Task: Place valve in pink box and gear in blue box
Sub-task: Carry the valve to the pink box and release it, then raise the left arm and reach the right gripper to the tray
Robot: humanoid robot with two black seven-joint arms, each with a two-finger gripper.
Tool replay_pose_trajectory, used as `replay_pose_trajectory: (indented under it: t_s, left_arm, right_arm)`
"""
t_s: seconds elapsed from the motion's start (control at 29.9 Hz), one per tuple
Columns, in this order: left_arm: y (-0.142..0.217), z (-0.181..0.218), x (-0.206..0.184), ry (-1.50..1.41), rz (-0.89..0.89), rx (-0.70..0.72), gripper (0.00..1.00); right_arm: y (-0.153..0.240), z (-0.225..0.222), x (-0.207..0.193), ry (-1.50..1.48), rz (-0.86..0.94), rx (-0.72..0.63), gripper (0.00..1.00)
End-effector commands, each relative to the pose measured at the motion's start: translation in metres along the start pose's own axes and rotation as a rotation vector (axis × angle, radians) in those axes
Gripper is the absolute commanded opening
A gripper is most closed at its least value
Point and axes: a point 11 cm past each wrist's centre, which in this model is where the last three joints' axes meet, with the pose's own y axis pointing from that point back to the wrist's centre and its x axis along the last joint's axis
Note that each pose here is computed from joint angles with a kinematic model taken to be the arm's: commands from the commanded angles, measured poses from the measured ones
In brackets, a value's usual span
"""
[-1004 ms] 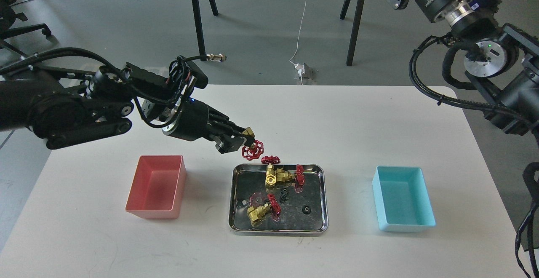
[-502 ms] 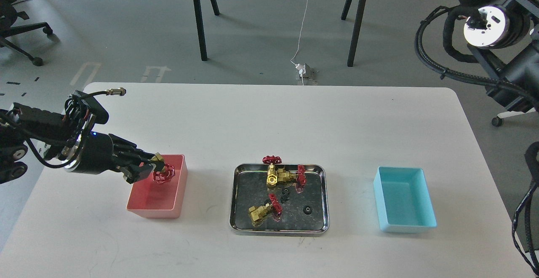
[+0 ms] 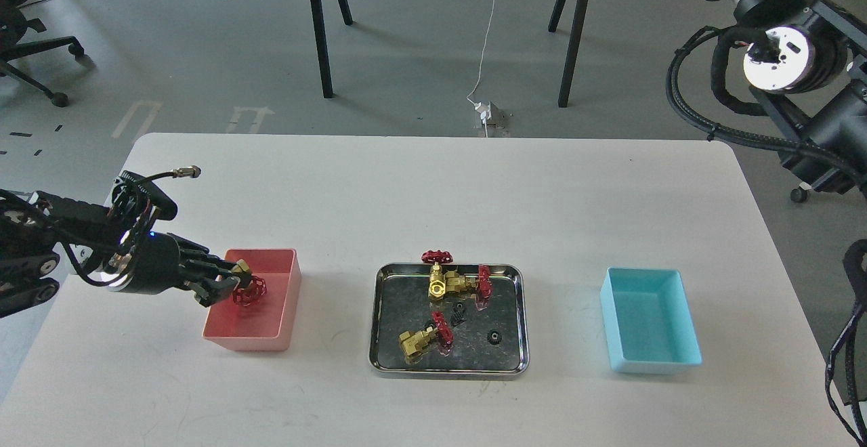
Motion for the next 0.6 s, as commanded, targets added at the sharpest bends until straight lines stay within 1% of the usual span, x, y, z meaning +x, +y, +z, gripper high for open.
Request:
replay_pose_trajectory:
  t_s: [0.0, 0.07, 0.13, 0.23, 0.27, 0.33, 0.37, 0.4, 0.43, 0.47, 0.54, 0.57]
  left_arm:
    - [-0.015, -0.001, -0.009, 0.004, -0.011, 0.0, 0.12]
    - [-0.02, -0.002, -0.01, 0.004, -0.016, 0.005, 0.14]
    - [-0.024, -0.001, -0.012, 0.004, -0.02, 0.002, 0.21]
    - [-0.025, 0.0, -0.013, 0.006, -0.021, -0.001, 0.39]
    - [-0.025, 0.001, -0.012, 0.004, -0.016, -0.004, 0.47]
    - [-0.025, 0.003, -0.01, -0.003, -0.003, -0.011, 0.58]
    - [-0.025, 0.003, -0.009, -0.001, 0.004, -0.013, 0.66]
    - [-0.024, 0.004, -0.006, 0.004, 0.014, -0.015, 0.77]
    - [-0.023, 0.005, -0.003, 0.014, 0.027, -0.019, 0.84]
    - [-0.021, 0.007, 0.003, 0.029, 0.05, -0.027, 0.88]
    - [-0.015, 0.011, 0.018, 0.065, 0.109, -0.046, 0.92]
    - [-0.006, 0.013, 0.025, 0.089, 0.147, -0.054, 0.92]
  right_arm:
    - [0.003, 0.003, 0.004, -0.001, 0.008, -0.007, 1.0]
    - [0.004, 0.005, 0.005, -0.002, 0.011, -0.009, 1.0]
    - [0.007, 0.009, 0.008, -0.008, 0.017, -0.015, 1.0]
    - [0.009, 0.008, 0.008, -0.005, 0.015, -0.016, 1.0]
    - [0.009, 0.01, 0.008, -0.007, 0.013, -0.018, 1.0]
    - [0.012, 0.012, 0.009, -0.009, 0.014, -0.024, 1.0]
    - [0.012, 0.013, 0.009, -0.007, 0.015, -0.026, 1.0]
    - [0.012, 0.014, 0.009, -0.002, 0.011, -0.032, 1.0]
    - [0.013, 0.017, 0.008, 0.012, 0.005, -0.041, 1.0]
    - [0.012, 0.019, 0.005, 0.019, -0.003, -0.048, 1.0]
    - [0.012, 0.023, -0.004, 0.044, -0.037, -0.072, 1.0]
    - [0.013, 0.03, -0.01, 0.083, -0.068, -0.1, 1.0]
